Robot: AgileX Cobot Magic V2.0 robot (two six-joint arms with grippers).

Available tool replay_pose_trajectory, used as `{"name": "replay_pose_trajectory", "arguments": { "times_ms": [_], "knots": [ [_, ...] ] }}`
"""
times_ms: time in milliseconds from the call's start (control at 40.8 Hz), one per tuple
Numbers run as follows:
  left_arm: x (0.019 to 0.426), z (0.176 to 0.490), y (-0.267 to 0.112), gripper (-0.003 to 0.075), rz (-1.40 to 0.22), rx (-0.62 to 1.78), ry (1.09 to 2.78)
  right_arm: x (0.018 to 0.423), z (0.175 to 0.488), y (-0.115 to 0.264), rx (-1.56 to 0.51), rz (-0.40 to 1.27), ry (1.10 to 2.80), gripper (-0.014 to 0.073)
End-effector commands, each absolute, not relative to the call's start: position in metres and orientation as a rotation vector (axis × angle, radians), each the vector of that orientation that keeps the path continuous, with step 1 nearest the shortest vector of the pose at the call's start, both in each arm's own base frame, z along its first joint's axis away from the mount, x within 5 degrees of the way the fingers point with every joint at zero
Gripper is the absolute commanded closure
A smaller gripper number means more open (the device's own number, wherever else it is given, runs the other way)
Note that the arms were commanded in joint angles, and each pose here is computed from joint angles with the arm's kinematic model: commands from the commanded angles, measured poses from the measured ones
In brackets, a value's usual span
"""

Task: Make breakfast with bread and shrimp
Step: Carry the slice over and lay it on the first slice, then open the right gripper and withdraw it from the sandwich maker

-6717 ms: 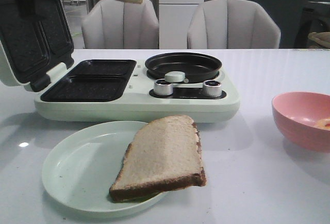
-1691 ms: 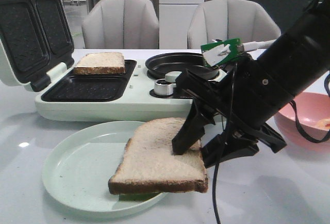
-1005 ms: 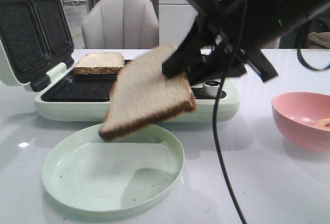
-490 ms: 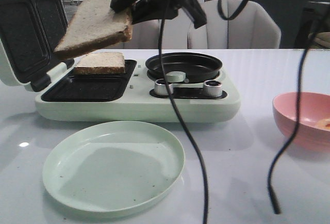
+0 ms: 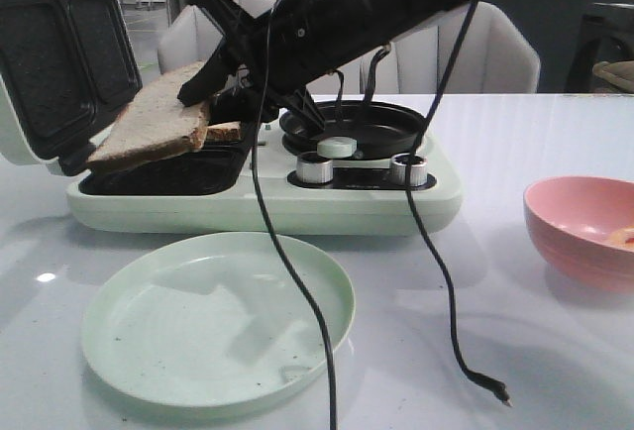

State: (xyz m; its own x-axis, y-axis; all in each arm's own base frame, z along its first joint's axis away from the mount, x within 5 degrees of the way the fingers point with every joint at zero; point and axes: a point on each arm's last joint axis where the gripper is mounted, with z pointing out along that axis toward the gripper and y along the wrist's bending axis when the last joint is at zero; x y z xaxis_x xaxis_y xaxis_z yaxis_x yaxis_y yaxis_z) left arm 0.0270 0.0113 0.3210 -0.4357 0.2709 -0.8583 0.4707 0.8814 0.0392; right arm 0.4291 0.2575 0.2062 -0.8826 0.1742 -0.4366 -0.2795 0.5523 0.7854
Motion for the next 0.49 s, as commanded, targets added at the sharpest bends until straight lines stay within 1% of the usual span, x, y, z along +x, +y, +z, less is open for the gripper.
{"name": "replay_pose_trajectory", "arguments": {
  "times_ms": [0, 49, 98, 294, 368, 466],
  "knots": [
    [0.030, 0.333, 0.009, 0.0223, -0.267, 0.534, 1.967, 0.426, 0.249, 0.261, -0.102, 1.374, 2.205, 0.0164],
    [0.030, 0.333, 0.010, 0.0223, -0.262, 0.533, 1.965, 0.427, 0.247, 0.261, -0.099, 1.371, 2.209, 0.0097],
    [0.030, 0.333, 0.010, 0.0223, -0.260, 0.533, 1.965, 0.428, 0.246, 0.260, -0.093, 1.357, 2.208, 0.0065],
    [0.031, 0.334, 0.010, 0.0223, -0.253, 0.532, 1.962, 0.429, 0.253, 0.254, -0.094, 1.340, 2.192, 0.0071],
    [0.031, 0.334, 0.010, 0.0223, -0.251, 0.532, 1.962, 0.427, 0.261, 0.250, -0.126, 1.318, 2.180, 0.0088],
    [0.031, 0.334, 0.011, 0.0223, -0.247, 0.531, 1.960, 0.421, 0.280, 0.245, -0.201, 1.256, 2.157, 0.0100]
  ]
}}
